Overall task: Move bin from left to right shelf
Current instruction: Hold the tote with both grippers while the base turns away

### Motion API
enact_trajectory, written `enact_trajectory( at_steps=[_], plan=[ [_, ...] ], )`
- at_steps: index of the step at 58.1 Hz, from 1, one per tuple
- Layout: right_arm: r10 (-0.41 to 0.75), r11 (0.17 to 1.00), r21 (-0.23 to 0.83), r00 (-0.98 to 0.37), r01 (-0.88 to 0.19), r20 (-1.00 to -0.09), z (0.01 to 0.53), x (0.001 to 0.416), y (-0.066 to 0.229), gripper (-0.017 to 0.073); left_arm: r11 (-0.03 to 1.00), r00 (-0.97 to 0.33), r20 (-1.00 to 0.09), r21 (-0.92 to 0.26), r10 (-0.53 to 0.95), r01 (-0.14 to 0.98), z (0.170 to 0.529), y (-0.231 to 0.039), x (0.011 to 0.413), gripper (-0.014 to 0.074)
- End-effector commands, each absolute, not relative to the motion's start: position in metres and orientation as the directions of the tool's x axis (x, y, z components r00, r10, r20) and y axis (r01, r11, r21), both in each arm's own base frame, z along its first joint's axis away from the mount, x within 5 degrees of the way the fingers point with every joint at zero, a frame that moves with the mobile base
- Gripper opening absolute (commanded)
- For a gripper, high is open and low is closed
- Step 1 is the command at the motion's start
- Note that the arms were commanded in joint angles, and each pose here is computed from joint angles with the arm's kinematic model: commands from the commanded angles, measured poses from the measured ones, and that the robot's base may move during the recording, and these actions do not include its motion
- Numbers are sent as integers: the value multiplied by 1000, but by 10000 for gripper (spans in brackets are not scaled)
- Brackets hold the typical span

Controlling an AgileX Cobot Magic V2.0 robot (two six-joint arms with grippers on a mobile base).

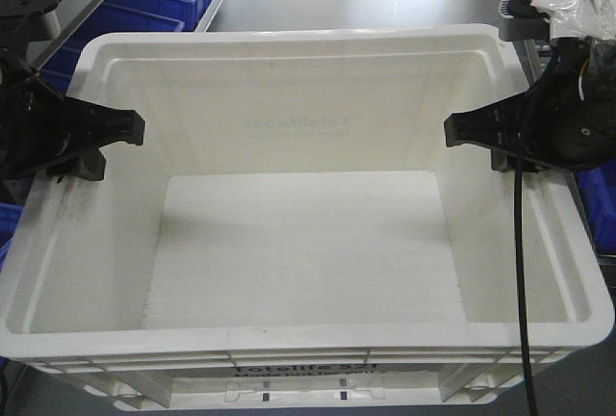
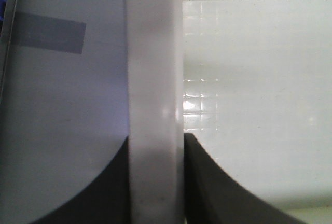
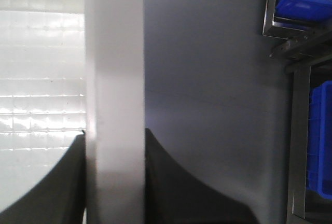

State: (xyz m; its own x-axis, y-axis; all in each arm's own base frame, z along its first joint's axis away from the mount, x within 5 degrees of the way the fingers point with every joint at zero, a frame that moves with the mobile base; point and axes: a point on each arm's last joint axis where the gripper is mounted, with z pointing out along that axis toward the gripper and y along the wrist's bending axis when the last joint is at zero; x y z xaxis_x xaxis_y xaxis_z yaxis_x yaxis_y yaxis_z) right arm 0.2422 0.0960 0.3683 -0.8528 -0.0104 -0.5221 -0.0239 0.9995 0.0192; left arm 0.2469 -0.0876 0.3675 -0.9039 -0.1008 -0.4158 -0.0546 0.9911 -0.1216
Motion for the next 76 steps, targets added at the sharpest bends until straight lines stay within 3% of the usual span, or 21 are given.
enact_trajectory(
  at_steps=[1,76],
  plan=[
    [17,998,53,-746,-25,-666,397,242,91,2,987,-846,-522,-157,-108,-29,391,-86,242,-6],
    [16,999,48,-754,-21,-656,396,241,90,2,987,-846,-522,-157,-108,-29,391,-86,242,-6]
  ],
)
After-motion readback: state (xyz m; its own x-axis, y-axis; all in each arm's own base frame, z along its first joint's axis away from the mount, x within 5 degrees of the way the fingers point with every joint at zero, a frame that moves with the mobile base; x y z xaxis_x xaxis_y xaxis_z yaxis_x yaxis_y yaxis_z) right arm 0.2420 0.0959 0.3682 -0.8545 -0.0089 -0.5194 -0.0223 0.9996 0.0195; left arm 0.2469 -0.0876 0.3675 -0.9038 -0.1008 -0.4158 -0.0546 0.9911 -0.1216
